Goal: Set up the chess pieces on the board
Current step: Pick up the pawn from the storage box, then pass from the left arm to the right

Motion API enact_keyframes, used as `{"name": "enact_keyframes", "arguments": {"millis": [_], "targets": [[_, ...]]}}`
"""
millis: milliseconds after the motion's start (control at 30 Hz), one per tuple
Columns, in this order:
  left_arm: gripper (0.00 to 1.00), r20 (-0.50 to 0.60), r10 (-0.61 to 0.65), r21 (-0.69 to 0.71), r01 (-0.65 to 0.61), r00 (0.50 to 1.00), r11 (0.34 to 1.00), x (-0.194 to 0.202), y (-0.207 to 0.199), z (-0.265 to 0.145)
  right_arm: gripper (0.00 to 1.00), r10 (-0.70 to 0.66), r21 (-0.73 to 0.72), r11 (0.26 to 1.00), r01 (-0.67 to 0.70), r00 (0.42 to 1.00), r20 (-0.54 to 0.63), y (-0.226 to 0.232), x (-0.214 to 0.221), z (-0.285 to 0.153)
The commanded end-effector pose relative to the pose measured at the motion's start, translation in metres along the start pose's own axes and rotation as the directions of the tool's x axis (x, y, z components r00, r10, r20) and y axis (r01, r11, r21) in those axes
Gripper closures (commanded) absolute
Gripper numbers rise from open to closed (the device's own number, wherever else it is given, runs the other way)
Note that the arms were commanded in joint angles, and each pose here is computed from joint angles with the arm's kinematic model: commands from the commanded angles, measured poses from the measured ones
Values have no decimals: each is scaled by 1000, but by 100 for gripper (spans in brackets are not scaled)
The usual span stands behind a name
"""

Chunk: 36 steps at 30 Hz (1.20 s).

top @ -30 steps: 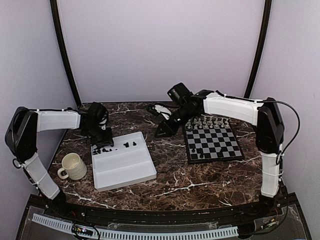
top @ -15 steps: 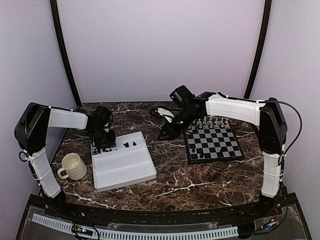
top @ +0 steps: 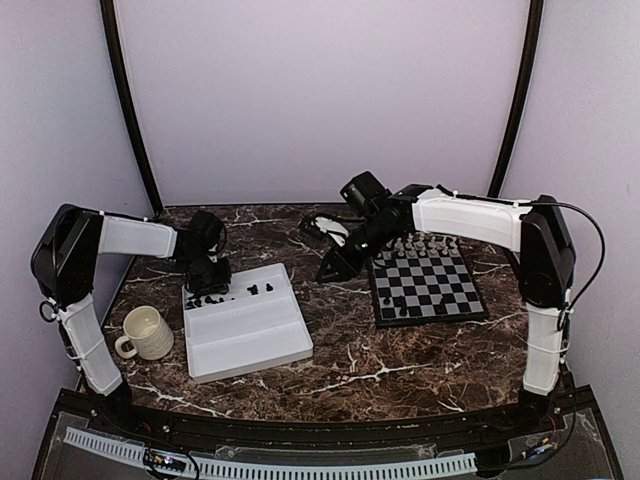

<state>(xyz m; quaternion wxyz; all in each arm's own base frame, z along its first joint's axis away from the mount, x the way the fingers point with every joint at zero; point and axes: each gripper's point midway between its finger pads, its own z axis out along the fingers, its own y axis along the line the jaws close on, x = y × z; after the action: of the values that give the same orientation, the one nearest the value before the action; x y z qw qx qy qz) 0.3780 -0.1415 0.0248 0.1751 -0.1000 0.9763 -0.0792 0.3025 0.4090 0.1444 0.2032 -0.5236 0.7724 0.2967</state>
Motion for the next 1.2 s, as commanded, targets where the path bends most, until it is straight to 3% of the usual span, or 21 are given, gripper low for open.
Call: {"name": "enact_keyframes", "arguments": {"millis": [0,200,400,467,567,700,900,1167], "targets": [[87,-75,60,5,-60,995,998,28,9,-14,66,-35,-6,999,36,998,55,8,-16,-15],[93,78,227,145,-236,971,961,10,-21,-52,66,-47,22,999,46,997,66,4,-24,-20],[95,351,305,307,-416,885,856,-10,-71,-114,66,-63,53,997,59,995,73,3,-27,-28],[95,412,324,358,-478,852,802,-8,-90,-132,66,-72,49,996,68,994,79,5,-29,-31],[94,531,384,432,-631,755,644,12,-136,-170,66,-83,11,997,83,992,97,15,-37,-39],[94,630,457,413,-769,628,488,38,-172,-198,64,-72,-69,994,82,987,143,32,-52,-52],[93,674,497,383,-834,547,398,49,-185,-208,63,114,-286,956,-60,977,178,43,-65,-69],[92,719,584,241,-923,378,300,71,-196,-210,60,346,-539,816,-210,924,163,47,-70,-85]]}}
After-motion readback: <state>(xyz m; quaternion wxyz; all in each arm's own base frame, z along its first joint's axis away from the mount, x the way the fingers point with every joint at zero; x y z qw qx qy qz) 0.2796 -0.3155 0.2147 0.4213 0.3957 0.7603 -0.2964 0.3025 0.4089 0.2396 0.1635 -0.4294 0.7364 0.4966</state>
